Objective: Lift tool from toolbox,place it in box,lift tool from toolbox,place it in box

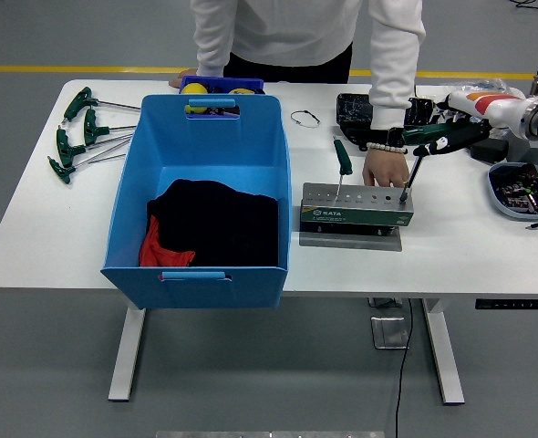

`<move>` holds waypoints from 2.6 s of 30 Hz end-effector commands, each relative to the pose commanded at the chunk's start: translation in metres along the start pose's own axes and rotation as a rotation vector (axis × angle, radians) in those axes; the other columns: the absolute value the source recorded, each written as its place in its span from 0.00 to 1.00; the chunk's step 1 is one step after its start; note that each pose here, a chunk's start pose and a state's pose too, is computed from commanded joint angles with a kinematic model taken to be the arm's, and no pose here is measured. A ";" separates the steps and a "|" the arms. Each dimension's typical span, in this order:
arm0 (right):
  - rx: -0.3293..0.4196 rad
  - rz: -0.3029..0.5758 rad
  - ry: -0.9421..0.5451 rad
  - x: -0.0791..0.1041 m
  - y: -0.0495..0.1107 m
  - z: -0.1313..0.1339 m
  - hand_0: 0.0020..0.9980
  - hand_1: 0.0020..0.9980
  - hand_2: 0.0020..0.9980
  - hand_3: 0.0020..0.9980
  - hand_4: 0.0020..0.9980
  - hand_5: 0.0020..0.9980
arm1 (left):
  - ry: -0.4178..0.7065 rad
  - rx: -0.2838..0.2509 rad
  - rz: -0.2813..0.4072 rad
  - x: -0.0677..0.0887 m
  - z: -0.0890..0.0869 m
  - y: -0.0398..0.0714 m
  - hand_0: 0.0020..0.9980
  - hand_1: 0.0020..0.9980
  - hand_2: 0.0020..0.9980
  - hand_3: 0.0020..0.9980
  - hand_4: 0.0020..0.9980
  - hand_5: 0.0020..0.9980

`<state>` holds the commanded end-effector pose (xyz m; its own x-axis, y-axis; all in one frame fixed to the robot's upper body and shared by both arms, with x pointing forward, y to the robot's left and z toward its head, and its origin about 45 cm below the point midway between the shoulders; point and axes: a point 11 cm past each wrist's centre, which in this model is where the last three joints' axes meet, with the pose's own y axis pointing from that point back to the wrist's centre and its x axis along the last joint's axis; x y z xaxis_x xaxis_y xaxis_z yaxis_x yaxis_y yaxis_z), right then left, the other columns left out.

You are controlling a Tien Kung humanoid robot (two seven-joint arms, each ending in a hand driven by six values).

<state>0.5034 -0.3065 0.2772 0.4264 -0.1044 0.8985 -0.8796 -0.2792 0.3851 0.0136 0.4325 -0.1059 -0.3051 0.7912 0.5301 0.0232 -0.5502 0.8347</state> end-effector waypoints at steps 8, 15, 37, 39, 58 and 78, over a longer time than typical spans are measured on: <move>-0.010 0.040 -0.066 0.001 -0.001 0.001 0.49 0.33 0.34 0.41 1.00 1.00 | 0.001 -0.001 -0.001 0.000 0.000 0.000 0.54 0.53 0.55 0.69 0.72 0.67; 0.008 0.017 -0.063 -0.007 0.000 -0.004 0.52 0.34 0.35 0.42 1.00 1.00 | 0.001 0.001 0.000 0.000 -0.001 0.000 0.54 0.52 0.55 0.69 0.72 0.67; -0.005 -0.048 0.148 -0.021 -0.001 -0.004 0.55 0.34 0.36 0.43 1.00 1.00 | 0.000 0.002 0.000 0.000 -0.001 0.000 0.53 0.52 0.54 0.69 0.73 0.67; -0.008 -0.061 0.172 -0.022 -0.001 -0.005 0.55 0.34 0.36 0.43 1.00 1.00 | 0.000 0.002 0.000 0.000 -0.001 0.000 0.53 0.52 0.54 0.69 0.73 0.67; 0.000 -0.058 0.245 -0.030 -0.003 -0.011 0.26 0.17 0.19 0.24 1.00 1.00 | -0.002 0.003 0.001 0.001 0.000 0.000 0.52 0.51 0.53 0.69 0.73 0.67; 0.020 0.014 0.320 -0.033 -0.004 -0.008 0.12 0.06 0.09 0.12 1.00 0.76 | -0.006 0.003 0.003 0.000 0.003 0.000 0.52 0.51 0.53 0.69 0.73 0.67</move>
<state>0.4912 -0.2944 0.2481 0.3236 0.1966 0.9255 -0.8793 -0.2988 0.3709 0.0162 0.4335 -0.1053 -0.2990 0.7912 0.5335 0.0274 -0.5518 0.8336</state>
